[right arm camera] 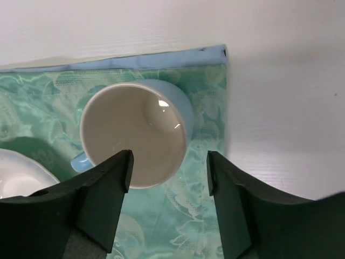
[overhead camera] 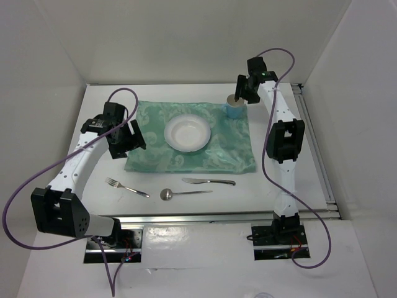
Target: Set the dinner table for one person
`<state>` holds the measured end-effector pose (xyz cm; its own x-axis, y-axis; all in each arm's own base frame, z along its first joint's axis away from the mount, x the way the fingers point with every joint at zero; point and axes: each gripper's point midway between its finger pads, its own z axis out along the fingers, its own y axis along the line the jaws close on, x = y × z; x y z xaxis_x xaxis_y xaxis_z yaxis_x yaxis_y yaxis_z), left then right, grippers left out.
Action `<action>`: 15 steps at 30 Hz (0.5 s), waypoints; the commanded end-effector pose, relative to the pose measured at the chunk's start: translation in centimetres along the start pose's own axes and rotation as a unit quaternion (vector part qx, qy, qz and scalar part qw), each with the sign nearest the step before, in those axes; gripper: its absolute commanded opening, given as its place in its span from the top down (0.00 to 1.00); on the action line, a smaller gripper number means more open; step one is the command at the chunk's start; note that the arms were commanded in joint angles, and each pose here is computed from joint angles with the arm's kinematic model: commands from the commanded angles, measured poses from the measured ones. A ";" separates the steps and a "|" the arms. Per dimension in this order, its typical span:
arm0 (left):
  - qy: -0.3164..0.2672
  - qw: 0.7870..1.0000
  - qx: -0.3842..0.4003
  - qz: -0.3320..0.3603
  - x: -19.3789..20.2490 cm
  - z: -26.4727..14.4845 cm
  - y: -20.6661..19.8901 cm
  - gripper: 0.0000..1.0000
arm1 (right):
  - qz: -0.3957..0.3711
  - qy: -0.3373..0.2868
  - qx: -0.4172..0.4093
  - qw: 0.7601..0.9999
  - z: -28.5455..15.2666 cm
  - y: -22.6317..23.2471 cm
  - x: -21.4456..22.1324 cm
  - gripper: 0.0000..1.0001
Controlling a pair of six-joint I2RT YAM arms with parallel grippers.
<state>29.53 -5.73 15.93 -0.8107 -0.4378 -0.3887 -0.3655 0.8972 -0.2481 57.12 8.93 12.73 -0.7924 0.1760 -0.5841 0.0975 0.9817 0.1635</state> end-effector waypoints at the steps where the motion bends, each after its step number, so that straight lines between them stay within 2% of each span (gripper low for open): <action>1: -0.019 1.000 0.006 0.010 -0.1 -1.1 -0.1 0.08 | 0.000 -0.047 -0.024 0.999 -2.4 1.4 -3.1 0.31; 2: -0.019 1.000 0.006 0.010 -0.1 -1.1 -0.1 0.08 | 0.000 -0.054 -0.026 0.998 -3.0 1.5 -3.5 0.27; 3: -0.018 1.000 0.008 0.014 0.0 -1.1 -0.3 0.08 | 0.000 -0.069 -0.030 0.997 -4.3 1.8 -4.4 0.18; 6: -0.020 1.000 -0.022 -0.004 0.2 -0.9 0.7 0.01 | 0.006 -0.095 -0.028 0.995 -6.8 1.8 -5.8 0.06; 7: -0.017 0.999 -0.034 -0.006 0.6 -0.7 1.1 0.01 | 0.007 -0.114 -0.027 0.993 -8.9 1.8 -6.7 0.02; 10: 0.008 0.998 -0.055 -0.038 2.8 0.2 1.9 0.00 | 0.014 -0.122 -0.017 0.992 -11.3 1.2 -6.2 0.01; 11: 0.007 0.996 -0.061 -0.066 3.2 0.4 2.2 0.01 | 0.016 -0.158 -0.022 0.987 -14.7 1.3 -7.4 0.01; 14: 0.036 0.988 -0.101 -0.109 6.4 1.9 3.9 0.02 | 0.019 -0.185 -0.042 0.982 -18.9 1.4 -6.5 0.01; 15: 0.031 0.983 -0.108 -0.145 6.9 1.9 4.2 0.02 | 0.022 -0.187 -0.056 0.981 -19.7 1.7 -5.9 0.01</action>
<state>25.28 -5.54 11.46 -0.7821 -0.5458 -0.3008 -0.5218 0.8374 -0.1629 52.24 7.90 23.35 -0.6825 0.2120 -0.6994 0.1006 0.9751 0.1975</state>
